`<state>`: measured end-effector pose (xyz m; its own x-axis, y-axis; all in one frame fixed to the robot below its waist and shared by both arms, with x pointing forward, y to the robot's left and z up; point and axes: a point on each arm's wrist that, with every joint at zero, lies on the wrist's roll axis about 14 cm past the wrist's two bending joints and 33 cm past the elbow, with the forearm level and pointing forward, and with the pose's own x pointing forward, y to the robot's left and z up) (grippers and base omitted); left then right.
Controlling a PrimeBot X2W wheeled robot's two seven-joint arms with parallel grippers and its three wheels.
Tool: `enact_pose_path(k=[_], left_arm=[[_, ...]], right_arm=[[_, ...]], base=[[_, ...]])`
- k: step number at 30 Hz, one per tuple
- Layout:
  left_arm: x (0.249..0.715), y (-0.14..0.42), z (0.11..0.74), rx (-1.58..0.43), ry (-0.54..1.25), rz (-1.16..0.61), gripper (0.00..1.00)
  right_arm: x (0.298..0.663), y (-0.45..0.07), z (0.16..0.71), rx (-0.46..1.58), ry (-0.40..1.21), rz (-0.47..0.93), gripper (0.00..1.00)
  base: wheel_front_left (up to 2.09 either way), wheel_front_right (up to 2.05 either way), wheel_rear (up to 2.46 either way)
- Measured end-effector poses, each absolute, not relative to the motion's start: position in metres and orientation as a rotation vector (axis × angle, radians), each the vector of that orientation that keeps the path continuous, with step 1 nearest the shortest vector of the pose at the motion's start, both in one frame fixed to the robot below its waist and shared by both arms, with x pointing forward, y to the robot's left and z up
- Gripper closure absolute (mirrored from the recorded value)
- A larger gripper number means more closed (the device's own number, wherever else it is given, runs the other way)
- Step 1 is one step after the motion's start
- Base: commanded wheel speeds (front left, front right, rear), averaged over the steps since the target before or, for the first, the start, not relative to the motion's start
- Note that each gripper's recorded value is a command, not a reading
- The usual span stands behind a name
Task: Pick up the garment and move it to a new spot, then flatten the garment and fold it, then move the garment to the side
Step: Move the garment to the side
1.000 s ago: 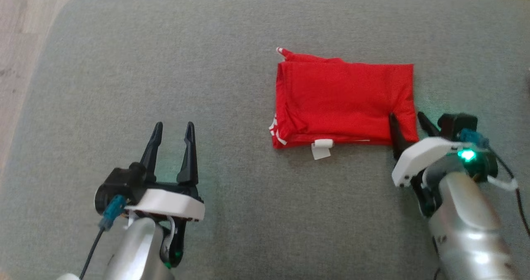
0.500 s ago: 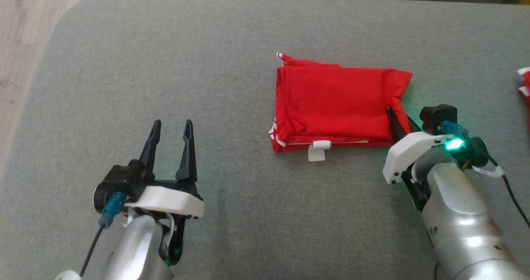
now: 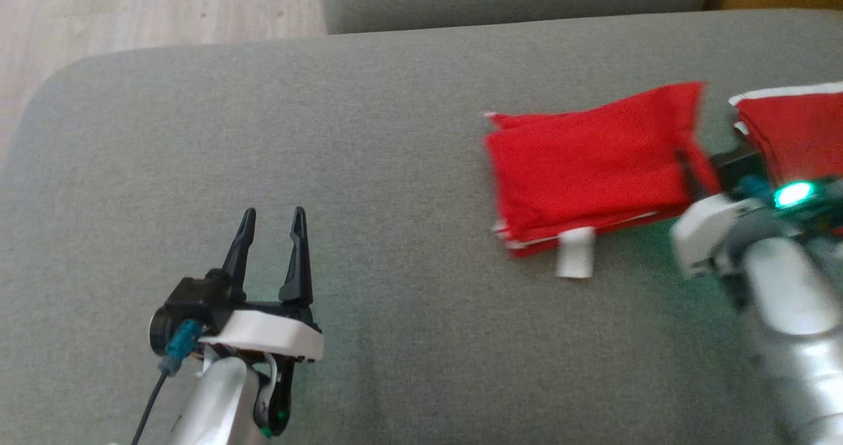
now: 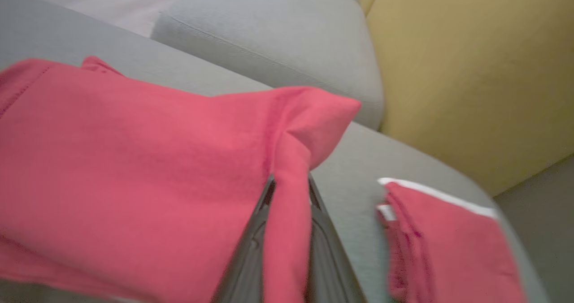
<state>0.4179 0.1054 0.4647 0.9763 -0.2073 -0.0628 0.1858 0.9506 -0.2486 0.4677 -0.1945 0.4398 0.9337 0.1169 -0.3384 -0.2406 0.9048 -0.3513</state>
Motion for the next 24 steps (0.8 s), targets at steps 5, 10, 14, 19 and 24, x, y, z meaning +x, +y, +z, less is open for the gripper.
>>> enact_pose_path(k=[5,10,14,19,24], left_arm=[[0.423,0.098,0.459,-0.25,0.103,-0.219,0.0],[0.427,0.095,0.447,-0.256,0.132,-0.223,0.0],[0.434,0.096,0.441,-0.261,0.145,-0.223,0.0],[0.442,0.1,0.435,-0.263,0.152,-0.211,0.0],[0.443,0.103,0.426,-0.265,0.173,-0.2,0.0]], right_arm=[[0.468,-0.275,0.454,-0.568,0.367,0.084,1.0],[0.466,-0.336,0.462,-0.676,0.443,-0.005,1.0],[0.468,-0.376,0.47,-0.706,0.49,-0.098,1.0],[0.475,-0.399,0.478,-0.701,0.508,-0.181,1.0],[0.478,-0.411,0.478,-0.702,0.539,-0.234,1.0]], base=[[0.0,0.0,0.0],[0.0,0.0,0.0],[0.0,0.0,0.0],[0.0,0.0,0.0],[0.0,0.0,0.0]])
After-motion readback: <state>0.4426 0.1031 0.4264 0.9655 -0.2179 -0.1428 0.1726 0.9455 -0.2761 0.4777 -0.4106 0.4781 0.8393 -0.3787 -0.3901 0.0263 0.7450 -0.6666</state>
